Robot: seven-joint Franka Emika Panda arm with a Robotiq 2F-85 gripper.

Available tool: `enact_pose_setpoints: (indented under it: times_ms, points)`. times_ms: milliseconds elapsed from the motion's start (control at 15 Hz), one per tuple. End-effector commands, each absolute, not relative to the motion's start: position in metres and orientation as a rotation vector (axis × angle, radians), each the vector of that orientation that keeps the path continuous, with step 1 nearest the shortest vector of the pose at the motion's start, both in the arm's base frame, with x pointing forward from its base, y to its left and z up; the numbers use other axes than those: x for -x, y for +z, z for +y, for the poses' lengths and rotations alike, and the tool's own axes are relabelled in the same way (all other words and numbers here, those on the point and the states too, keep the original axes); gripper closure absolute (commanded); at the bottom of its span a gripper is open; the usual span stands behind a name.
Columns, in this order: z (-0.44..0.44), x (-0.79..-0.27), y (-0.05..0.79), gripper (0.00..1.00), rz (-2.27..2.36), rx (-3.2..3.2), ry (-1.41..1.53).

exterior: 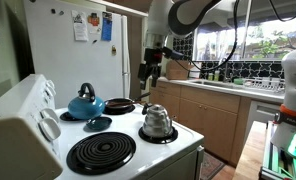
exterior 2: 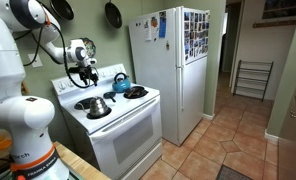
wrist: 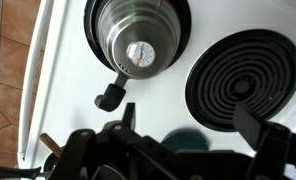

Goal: Pick up the silver kettle and put it on the bottom left cooker on the stove

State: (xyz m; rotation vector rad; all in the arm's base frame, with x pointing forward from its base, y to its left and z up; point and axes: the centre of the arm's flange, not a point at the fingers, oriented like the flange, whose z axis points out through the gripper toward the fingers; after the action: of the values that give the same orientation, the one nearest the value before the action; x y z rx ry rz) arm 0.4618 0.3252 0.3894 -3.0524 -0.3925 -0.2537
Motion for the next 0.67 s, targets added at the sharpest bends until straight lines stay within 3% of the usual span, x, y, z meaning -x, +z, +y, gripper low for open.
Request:
enact_pose_setpoints:
  times_ms: [0,600]
  points:
    - [0.344,-0.465,0.415,0.00,-0.482,3.030,-0.161]
    - [0.353,-0.458,0.429,0.00,-0.571,3.025,-0.147]
